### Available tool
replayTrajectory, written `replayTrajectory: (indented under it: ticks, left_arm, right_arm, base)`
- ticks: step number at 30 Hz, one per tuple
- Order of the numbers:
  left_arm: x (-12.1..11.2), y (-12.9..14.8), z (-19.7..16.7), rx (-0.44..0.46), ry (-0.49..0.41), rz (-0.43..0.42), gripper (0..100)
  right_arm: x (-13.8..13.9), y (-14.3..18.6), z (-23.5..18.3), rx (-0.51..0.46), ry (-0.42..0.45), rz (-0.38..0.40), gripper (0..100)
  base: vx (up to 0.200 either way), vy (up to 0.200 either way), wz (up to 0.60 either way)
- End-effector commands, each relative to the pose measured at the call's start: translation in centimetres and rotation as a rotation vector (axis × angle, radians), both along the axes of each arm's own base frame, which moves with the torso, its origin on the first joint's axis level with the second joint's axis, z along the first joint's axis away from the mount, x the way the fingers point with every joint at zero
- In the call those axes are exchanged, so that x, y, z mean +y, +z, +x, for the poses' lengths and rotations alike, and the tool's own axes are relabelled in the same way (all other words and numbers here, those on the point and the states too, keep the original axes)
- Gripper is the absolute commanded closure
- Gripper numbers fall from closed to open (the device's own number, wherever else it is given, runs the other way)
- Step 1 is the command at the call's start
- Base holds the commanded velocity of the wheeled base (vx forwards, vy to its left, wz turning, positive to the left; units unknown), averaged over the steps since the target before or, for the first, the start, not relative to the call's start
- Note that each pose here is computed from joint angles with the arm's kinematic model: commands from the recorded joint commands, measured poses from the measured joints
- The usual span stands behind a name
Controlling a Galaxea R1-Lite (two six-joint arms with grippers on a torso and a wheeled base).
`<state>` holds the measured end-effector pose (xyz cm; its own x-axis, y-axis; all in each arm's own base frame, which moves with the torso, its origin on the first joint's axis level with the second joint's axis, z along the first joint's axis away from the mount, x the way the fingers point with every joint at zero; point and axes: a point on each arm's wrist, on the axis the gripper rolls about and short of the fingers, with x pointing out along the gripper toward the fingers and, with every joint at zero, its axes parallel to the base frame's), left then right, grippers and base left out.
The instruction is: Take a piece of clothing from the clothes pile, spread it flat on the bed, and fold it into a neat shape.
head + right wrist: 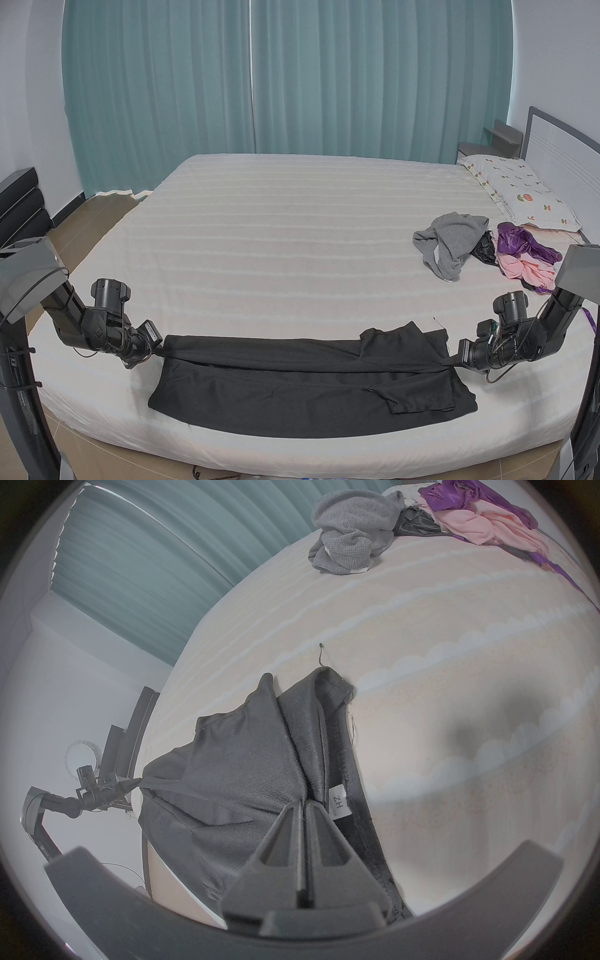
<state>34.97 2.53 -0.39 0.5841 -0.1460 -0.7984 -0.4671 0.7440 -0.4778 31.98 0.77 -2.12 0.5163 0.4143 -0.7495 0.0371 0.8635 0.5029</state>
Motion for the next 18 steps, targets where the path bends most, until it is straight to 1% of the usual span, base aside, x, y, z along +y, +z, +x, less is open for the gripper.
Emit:
replayTrajectory:
  ticks: [1,2,3,7,11,14,17,18]
  left_arm:
    - [0.0,-0.1,-0.2,0.006,0.0,-0.001,100]
    - [0.0,-0.1,-0.3,0.009,0.0,-0.001,0]
    - [0.0,0.0,-0.3,0.009,0.0,-0.001,0]
    - [0.0,0.4,-0.4,-0.003,0.003,-0.001,0]
    - [0.0,1.9,-0.3,-0.045,0.004,0.0,0]
    - [0.0,2.4,0.1,-0.071,0.005,-0.002,0]
    - [-0.2,2.8,1.0,-0.095,0.001,-0.003,0]
    - [-0.4,2.9,1.6,-0.108,-0.005,-0.003,0]
  right_arm:
    - [0.0,-0.2,-0.2,0.014,-0.001,-0.005,100]
    - [0.0,-0.2,-0.3,0.012,0.002,-0.009,100]
    - [0.1,0.0,-0.3,0.007,0.002,-0.008,0]
    - [0.1,1.4,-0.1,-0.036,-0.007,0.002,0]
    - [0.2,3.7,0.0,-0.088,-0.034,0.023,0]
    - [0.6,4.8,0.3,-0.105,-0.065,0.058,0]
    - [0.8,5.0,0.6,-0.093,-0.103,0.08,0]
    - [0.9,4.8,0.9,-0.086,-0.132,0.078,0]
  base:
    - [0.0,0.0,0.0]
    - [0.0,0.0,0.0]
    - [0.0,0.0,0.0]
    - [0.0,0.0,0.0]
    - [0.0,0.0,0.0]
    - [0.0,0.0,0.0]
    - [0.0,0.0,0.0]
    - [0.0,0.0,0.0]
